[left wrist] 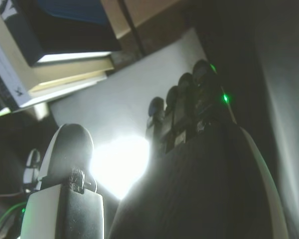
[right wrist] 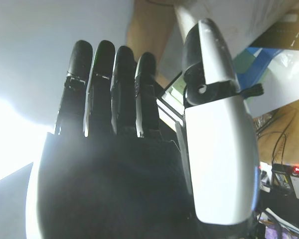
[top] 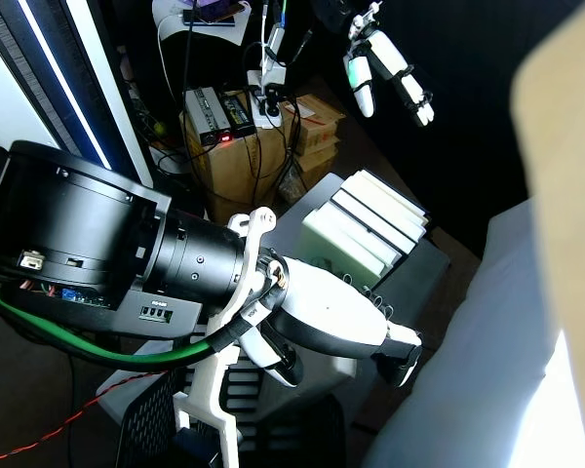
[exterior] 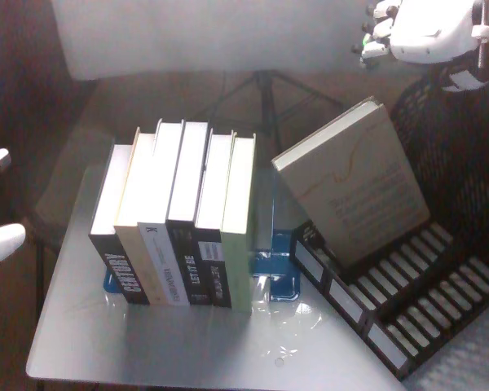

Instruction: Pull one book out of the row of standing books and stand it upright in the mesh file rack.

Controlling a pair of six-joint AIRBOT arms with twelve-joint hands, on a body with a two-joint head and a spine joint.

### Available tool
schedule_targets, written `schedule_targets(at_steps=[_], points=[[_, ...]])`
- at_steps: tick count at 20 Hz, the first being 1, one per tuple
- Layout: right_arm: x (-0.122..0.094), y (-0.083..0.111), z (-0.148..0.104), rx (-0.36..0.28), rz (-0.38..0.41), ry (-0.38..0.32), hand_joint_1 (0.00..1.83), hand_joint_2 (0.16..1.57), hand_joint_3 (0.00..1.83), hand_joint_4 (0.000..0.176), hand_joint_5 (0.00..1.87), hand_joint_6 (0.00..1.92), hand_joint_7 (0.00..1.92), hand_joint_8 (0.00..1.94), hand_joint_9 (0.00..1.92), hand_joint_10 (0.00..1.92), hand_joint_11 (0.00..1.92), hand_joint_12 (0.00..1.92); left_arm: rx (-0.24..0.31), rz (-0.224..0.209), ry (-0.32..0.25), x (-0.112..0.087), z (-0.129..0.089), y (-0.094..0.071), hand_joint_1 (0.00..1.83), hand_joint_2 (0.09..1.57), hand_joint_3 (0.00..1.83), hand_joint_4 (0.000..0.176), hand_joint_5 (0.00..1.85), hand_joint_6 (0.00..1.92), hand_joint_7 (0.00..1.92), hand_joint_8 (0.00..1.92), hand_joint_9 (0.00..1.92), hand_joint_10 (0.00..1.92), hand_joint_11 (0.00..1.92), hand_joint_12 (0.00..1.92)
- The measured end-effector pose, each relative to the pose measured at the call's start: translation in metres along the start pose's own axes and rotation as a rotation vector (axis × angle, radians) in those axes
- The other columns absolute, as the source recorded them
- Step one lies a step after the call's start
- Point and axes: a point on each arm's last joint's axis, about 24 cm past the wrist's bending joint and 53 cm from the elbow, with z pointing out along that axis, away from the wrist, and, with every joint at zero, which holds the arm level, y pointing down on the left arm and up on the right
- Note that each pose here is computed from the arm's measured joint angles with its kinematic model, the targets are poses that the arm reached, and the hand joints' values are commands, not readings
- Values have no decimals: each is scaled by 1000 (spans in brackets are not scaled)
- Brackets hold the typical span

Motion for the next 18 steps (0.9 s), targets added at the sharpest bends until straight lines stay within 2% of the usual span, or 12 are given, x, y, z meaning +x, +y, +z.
schedule_targets(at_steps=[2, 5, 7, 8, 9, 10, 11, 12, 13, 15, 17, 18], points=[[0, 1, 0, -2, -1, 0, 1075, 1112, 3, 0, 82, 383, 226, 0, 14, 849, 0, 1326, -1, -1, 0, 0, 0, 0, 530, 1345, 1, 22, 96, 2, 3, 1, 0, 0, 0, 0], [4, 3, 0, -4, -4, 7, 1027, 1124, 5, 0, 108, 333, 227, 2, 36, 823, 0, 1352, -1, -1, 0, 0, 0, 0, 533, 1335, 0, 24, 105, 5, 16, 4, 0, 0, 0, 0], [6, 2, -3, -5, -3, 9, 806, 1243, 24, 0, 52, 288, 177, 0, 27, 720, 0, 1272, 0, -1, -1, 0, 0, 0, 533, 1339, 0, 29, 95, 0, 1, 0, 0, 0, 0, 0], [6, 1, -4, -2, 5, 8, 691, 1287, 26, 6, 22, 265, 144, 1, 23, 613, 0, 1155, -1, -1, 0, 0, 0, 0, 543, 1334, 0, 35, 101, 3, 5, 1, 0, 0, 0, 0], [5, 0, -6, -2, 22, 4, 640, 1316, 15, 0, 19, 221, 116, 0, 33, 495, 0, 1069, 0, -2, 0, 0, 0, 0, 538, 1334, 0, 35, 100, 2, 4, 1, 0, 0, 0, 0], [5, 0, -10, -6, 51, 1, 610, 1331, 10, 0, 10, 174, 71, 1, 24, 383, 0, 983, 1, -2, -1, 0, 0, 0, 539, 1336, 0, 24, 103, 3, 7, 2, 0, 0, 0, 0], [4, 5, -12, -15, 70, -4, 547, 1351, 9, 0, 6, 42, 13, 0, 25, 223, 0, 683, -1, -4, -3, -1, 0, 0, 528, 1340, 0, 22, 101, 2, 5, 1, 0, 0, 0, 0], [2, 10, -12, -27, 77, -6, 537, 1379, 9, 7, 0, 8, 2, 0, 6, 46, 0, 178, -1, -5, -4, -1, 0, 0, 525, 1341, 1, 24, 98, 1, 2, 0, 0, 0, 0, 0], [-1, 17, -13, -48, 88, -6, 490, 1400, 12, 9, 0, 1, 0, 0, 0, 8, 0, 35, -1, -5, -3, 0, 0, 0, 510, 1346, 3, 30, 91, 0, 0, 0, 0, 0, 0, 0], [-5, 22, -12, -72, 206, -12, 461, 1426, 17, 0, 0, 0, 0, 0, 0, 0, 0, 0, 1, -7, -1, 1, -1, 0, 560, 1338, 0, 31, 96, 2, 0, 0, 0, 0, 0, 0], [5, 19, -1, -66, 282, 5, 759, 1370, 0, 0, 0, 0, 0, 0, 0, 0, 0, 0, -2, -10, -7, -1, -1, 0, 580, 1336, 0, 25, 97, 2, 4, 1, 0, 0, 0, 0], [11, 21, 2, -71, 304, 20, 819, 1359, 0, 0, 0, 0, 0, 0, 0, 0, 0, 0, -2, -10, -8, -1, -1, 0, 592, 1330, 0, 21, 105, 5, 12, 4, 0, 0, 0, 0]])
